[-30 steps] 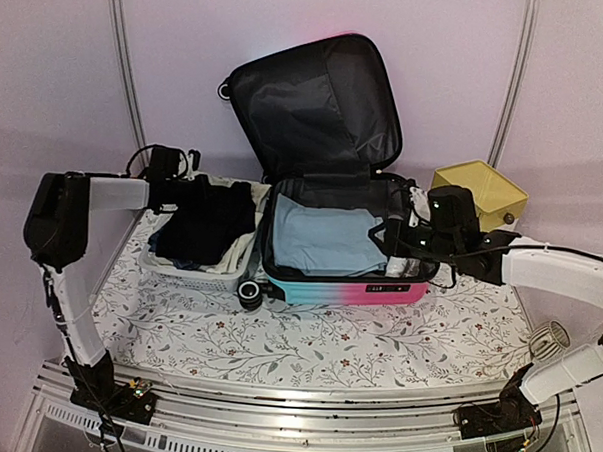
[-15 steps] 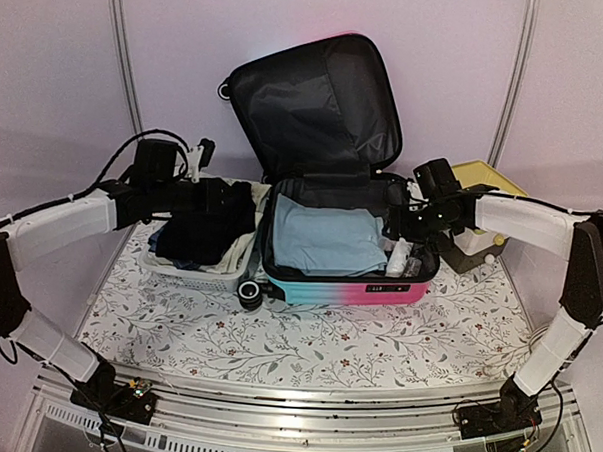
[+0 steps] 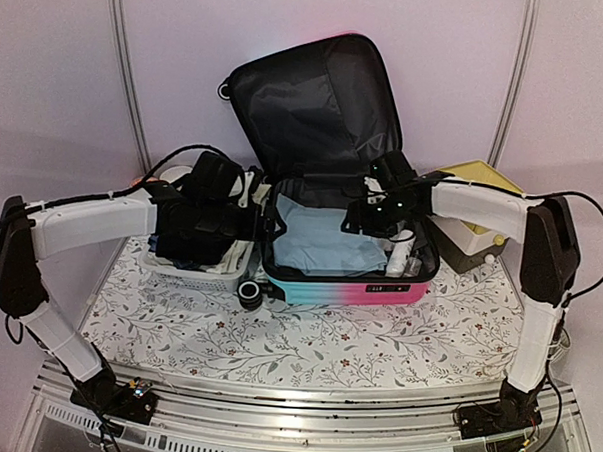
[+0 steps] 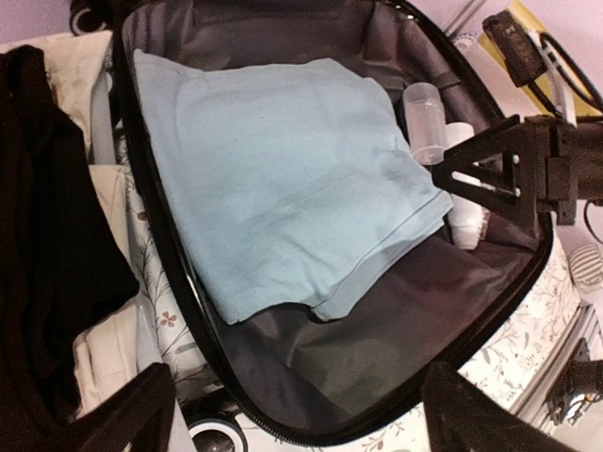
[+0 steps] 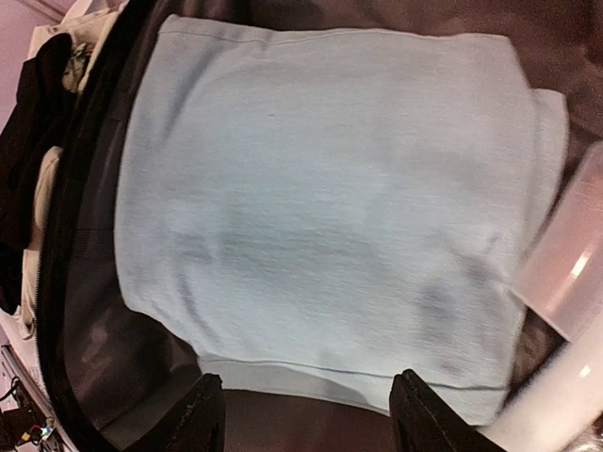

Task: Open, take out, and arrange the luggage
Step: Pick up the clothes from the opened luggage.

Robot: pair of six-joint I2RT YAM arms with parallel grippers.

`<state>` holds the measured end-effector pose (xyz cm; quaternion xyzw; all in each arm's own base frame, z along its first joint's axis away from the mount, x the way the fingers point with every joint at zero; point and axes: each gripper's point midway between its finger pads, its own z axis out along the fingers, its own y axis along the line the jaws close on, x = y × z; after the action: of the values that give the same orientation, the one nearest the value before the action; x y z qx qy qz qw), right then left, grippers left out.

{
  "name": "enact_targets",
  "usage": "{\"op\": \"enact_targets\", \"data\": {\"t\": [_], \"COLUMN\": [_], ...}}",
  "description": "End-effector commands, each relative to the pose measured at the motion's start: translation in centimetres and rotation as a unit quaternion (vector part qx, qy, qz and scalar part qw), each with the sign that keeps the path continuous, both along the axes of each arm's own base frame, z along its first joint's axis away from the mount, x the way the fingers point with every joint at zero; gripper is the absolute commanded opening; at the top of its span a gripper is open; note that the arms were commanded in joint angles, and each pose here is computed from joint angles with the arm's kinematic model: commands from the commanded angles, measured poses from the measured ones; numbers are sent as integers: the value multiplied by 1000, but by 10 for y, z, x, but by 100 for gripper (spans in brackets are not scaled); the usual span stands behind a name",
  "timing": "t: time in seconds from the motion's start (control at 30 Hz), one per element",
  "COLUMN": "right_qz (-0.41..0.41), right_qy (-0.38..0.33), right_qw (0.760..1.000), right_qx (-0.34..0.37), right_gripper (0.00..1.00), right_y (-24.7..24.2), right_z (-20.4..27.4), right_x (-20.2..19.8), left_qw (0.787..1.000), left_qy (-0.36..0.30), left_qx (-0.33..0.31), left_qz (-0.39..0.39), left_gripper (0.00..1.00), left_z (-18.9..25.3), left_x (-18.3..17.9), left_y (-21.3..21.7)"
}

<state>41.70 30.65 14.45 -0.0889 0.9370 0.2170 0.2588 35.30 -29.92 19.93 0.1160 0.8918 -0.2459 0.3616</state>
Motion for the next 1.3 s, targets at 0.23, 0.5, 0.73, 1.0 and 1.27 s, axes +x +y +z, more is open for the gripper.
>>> {"op": "enact_targets", "data": {"t": [0.23,0.5,0.73,1.0,1.27], "right_qz": [48,28,27,-11,-60], "right_qy": [0,6,16,8,-76], "right_qw": [995,998,999,999,994], "right_qx": [87,47,11,-35,-54], "right_gripper": [61,61,62,54,26], "right_y": [124,150,166,169,147], "right_z": [-9,-41,-79,-126,-80], "right_x": [-23,-22,-24,-4,34], "left_qw": [991,989,988,989,989], "left_qy": [-20,-28,-28,-18,-12], "left_qx": [50,35,25,23,35], "left_qz": [121,141,147,147,145], "left_gripper": [98,98,98,98,98], "left_z": [19,26,30,22,16], "left_x": [30,16,9,6,10], "left_y": [32,58,71,73,71]}}
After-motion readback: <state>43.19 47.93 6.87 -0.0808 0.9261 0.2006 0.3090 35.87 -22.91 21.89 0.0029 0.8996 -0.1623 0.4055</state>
